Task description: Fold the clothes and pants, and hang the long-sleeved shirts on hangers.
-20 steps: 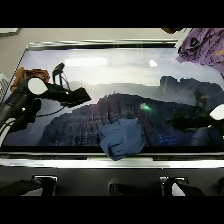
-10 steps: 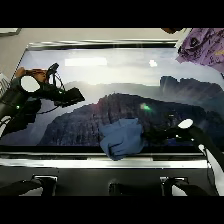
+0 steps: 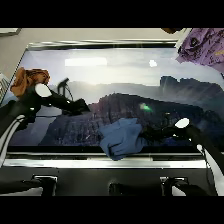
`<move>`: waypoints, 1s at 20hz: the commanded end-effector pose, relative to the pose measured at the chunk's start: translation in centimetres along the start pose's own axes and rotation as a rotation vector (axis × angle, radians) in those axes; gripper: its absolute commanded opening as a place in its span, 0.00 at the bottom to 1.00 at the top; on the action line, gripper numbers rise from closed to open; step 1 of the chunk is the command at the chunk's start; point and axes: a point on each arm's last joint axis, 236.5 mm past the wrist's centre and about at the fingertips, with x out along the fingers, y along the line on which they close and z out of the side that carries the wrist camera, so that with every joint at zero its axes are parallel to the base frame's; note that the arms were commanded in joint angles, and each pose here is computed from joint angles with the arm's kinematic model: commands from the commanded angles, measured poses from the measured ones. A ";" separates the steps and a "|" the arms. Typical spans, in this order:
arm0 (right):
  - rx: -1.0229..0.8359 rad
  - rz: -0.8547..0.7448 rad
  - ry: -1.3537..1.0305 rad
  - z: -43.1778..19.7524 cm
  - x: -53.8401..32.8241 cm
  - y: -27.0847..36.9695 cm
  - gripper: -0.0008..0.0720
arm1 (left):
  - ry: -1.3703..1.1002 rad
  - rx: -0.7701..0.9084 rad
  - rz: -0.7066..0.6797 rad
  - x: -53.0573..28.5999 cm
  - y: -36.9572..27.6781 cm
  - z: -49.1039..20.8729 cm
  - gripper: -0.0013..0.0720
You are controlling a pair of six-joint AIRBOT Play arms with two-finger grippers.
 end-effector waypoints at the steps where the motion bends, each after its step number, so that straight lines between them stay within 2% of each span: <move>1: -0.011 -0.002 -0.024 -0.2 -1.4 0.9 0.05 | 0.122 -0.035 -0.137 5.6 -1.0 -2.3 0.74; 5: -0.019 0.008 -0.026 -0.4 -1.9 1.4 0.05 | 0.234 -0.013 -0.208 9.6 -3.3 -5.3 0.73; 9: -0.027 0.008 -0.004 -0.9 -1.9 1.4 0.05 | 0.297 0.038 -0.205 11.1 -4.7 -7.8 0.73; 10: -0.032 0.003 -0.006 -0.9 -1.9 1.3 0.05 | 0.302 0.044 -0.205 11.2 -4.9 -8.1 0.68; 11: -0.032 0.003 -0.003 -1.0 -1.9 1.3 0.05 | 0.304 0.049 -0.204 11.3 -5.0 -8.2 0.44; 12: -0.032 0.005 0.003 -1.1 -2.0 1.3 0.05 | 0.302 0.053 -0.201 11.3 -5.0 -8.2 0.05; 16: -0.125 0.009 -0.030 1.1 -4.5 3.9 0.05 | 0.186 0.104 -0.225 7.7 -5.9 -3.9 0.04; 20: -0.396 -0.013 -0.313 8.8 -15.4 12.6 0.05 | -0.198 0.279 -0.067 -7.0 -7.7 7.0 0.04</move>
